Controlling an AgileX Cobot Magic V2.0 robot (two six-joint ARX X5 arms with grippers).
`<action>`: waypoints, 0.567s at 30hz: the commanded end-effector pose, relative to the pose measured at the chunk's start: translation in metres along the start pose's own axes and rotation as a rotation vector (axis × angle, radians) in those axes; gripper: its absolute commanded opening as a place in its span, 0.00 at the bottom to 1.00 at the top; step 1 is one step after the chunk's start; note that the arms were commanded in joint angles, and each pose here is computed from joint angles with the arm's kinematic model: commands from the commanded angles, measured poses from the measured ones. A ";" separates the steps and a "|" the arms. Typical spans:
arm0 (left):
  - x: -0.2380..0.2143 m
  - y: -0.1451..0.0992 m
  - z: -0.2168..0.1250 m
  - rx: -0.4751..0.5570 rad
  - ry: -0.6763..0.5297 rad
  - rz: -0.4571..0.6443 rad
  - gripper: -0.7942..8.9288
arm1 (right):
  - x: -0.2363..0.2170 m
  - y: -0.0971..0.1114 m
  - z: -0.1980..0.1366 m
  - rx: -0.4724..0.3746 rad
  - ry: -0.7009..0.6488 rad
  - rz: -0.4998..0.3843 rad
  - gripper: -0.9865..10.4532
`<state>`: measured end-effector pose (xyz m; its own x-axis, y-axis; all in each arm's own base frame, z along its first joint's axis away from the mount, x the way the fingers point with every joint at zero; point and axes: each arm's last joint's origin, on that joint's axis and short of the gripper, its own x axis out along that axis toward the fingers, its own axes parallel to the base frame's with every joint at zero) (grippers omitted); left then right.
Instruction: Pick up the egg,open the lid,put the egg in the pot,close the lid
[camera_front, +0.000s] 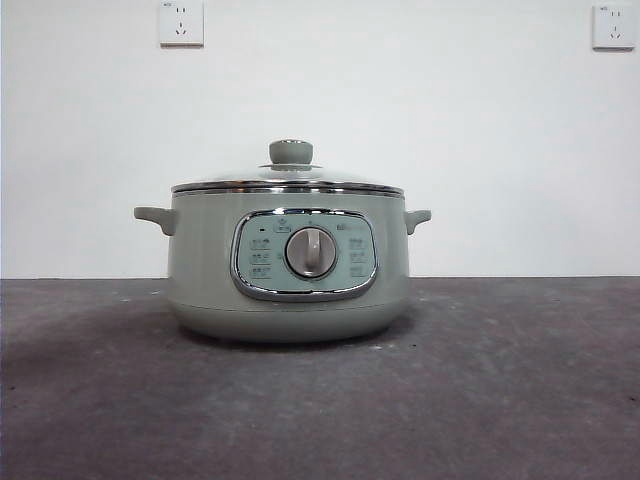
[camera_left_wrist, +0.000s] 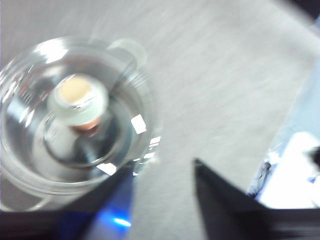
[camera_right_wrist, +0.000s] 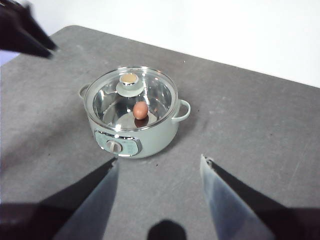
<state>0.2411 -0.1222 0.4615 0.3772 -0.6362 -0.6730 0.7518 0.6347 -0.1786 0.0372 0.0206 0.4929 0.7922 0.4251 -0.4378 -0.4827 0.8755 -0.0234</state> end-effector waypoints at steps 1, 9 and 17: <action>-0.024 -0.014 -0.006 0.017 -0.047 -0.006 0.07 | 0.007 0.000 -0.004 0.004 0.051 -0.001 0.33; -0.083 -0.047 -0.026 0.078 -0.189 0.018 0.07 | 0.024 0.001 -0.012 -0.006 0.120 0.001 0.08; -0.109 -0.062 -0.039 0.091 -0.256 0.028 0.07 | 0.034 0.001 -0.017 -0.001 0.165 0.003 0.08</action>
<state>0.1323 -0.0742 0.5190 0.5207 -0.7142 -0.4678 0.7821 0.6187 -0.0740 0.0573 0.0323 0.4664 0.7354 0.3930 -0.5520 -0.4861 0.8735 -0.0257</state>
